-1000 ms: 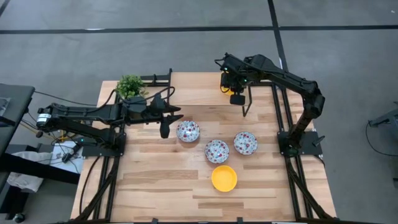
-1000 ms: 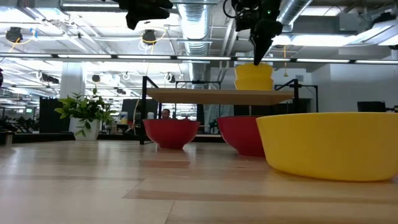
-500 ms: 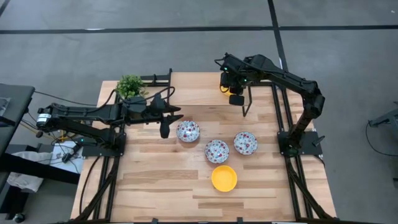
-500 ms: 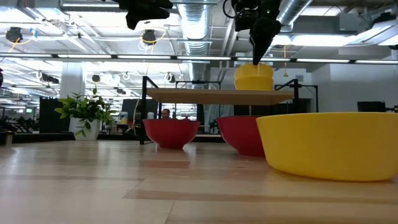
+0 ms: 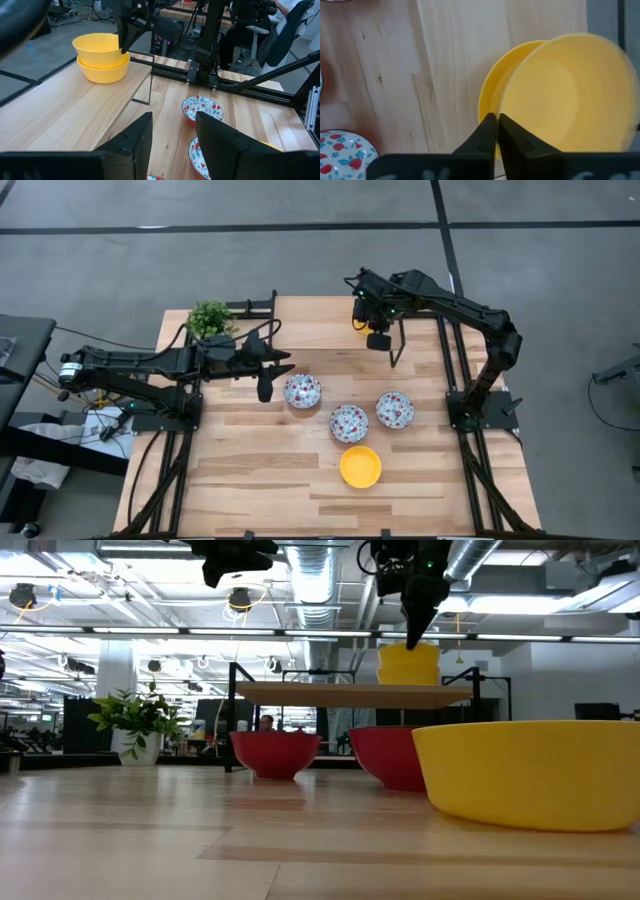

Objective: Pick & Place Mini bowls
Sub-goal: Stack the top yellow bowl on top of the yellow bowl on the shelf

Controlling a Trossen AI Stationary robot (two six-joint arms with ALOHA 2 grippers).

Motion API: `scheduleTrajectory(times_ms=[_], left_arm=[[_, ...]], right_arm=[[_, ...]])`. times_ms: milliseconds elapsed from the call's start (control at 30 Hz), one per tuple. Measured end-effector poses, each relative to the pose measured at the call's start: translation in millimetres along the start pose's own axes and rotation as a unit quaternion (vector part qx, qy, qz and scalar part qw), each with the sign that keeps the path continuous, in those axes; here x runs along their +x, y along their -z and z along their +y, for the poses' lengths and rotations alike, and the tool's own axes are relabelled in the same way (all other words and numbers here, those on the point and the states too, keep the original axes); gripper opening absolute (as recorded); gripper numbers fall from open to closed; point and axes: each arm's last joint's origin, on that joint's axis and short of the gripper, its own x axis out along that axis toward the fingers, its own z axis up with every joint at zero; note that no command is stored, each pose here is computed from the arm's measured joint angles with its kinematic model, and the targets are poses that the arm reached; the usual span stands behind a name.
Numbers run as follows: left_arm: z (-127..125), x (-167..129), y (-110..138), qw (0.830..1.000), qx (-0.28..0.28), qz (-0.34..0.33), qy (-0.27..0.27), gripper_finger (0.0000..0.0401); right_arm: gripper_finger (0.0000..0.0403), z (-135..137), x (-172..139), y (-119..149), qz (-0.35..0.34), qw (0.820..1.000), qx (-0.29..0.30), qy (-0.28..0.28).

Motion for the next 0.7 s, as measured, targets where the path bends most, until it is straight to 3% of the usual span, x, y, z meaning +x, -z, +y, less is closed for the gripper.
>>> scheduleTrajectory(times_ms=[700], left_arm=[[-0.8,0.0,0.1,1.0,0.0,0.001,0.012,0.015]], right_arm=[[0.0,-1.4,-0.1,-3.0,-0.02,1.0,0.017,-0.003]])
